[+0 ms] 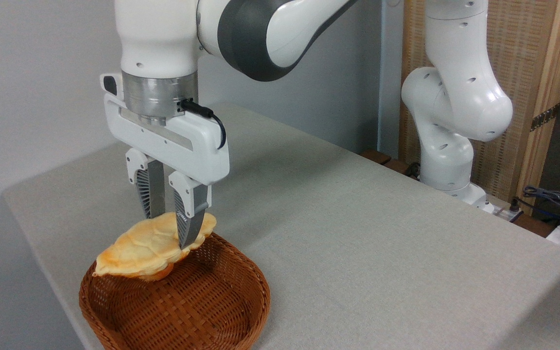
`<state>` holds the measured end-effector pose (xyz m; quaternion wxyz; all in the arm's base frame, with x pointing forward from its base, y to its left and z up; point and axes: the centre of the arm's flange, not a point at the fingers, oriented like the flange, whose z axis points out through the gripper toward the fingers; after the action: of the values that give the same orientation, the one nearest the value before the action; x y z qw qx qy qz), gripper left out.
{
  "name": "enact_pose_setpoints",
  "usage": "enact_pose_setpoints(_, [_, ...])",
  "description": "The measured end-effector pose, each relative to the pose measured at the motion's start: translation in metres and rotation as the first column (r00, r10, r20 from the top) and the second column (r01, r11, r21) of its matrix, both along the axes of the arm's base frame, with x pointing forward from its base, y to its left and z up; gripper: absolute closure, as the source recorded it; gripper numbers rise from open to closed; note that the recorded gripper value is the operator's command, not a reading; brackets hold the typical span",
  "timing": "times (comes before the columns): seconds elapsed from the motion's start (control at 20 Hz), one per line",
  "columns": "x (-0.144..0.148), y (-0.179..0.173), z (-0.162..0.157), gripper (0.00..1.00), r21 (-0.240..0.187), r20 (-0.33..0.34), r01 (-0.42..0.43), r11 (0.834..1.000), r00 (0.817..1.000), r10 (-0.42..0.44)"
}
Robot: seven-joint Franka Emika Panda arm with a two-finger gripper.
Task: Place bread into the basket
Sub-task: 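Open the gripper to release the roll into the basket, then raise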
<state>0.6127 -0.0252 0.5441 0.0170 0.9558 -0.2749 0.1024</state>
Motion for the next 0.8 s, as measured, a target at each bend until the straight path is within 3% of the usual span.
enact_pose_setpoints(0.8, [-0.002, 0.003, 0.025, 0.0, -0.004, 0.038, -0.004, 1.0, 0.999, 0.004])
